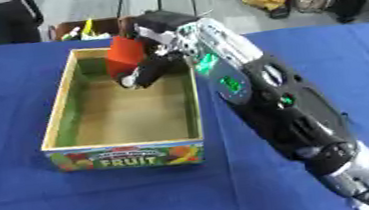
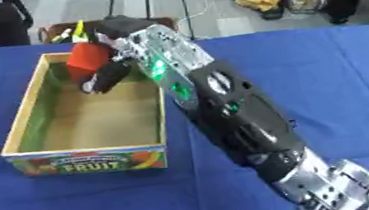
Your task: Pick up objects on the table and place them in the box.
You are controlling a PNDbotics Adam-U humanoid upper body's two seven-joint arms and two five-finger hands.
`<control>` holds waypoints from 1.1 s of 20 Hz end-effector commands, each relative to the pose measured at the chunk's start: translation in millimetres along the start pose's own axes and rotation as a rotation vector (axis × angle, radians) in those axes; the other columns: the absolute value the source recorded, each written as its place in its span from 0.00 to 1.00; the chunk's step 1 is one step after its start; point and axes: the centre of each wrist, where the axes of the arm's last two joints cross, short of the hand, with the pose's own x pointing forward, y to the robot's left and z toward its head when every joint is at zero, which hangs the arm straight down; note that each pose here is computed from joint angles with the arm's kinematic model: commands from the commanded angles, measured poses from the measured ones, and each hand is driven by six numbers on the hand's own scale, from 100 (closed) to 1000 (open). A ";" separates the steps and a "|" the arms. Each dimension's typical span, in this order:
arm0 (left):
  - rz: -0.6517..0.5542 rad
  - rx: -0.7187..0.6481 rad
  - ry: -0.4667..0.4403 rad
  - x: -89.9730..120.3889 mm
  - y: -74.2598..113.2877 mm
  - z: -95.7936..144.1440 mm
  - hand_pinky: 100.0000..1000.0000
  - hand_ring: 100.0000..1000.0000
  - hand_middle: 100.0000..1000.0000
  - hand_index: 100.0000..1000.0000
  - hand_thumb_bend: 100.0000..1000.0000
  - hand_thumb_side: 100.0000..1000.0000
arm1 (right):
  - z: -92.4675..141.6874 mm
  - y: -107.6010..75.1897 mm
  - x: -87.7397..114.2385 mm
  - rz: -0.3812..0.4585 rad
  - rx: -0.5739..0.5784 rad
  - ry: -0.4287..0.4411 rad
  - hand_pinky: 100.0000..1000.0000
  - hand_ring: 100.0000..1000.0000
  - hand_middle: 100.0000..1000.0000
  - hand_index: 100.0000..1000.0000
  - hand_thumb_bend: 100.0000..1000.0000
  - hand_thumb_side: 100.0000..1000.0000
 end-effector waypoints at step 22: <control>0.016 0.000 -0.035 8.4 -0.4 -5.1 0.53 0.59 0.53 0.61 0.00 0.87 | -24.8 33.1 -8.2 0.142 0.242 0.005 0.36 0.52 0.38 0.48 0.00 0.39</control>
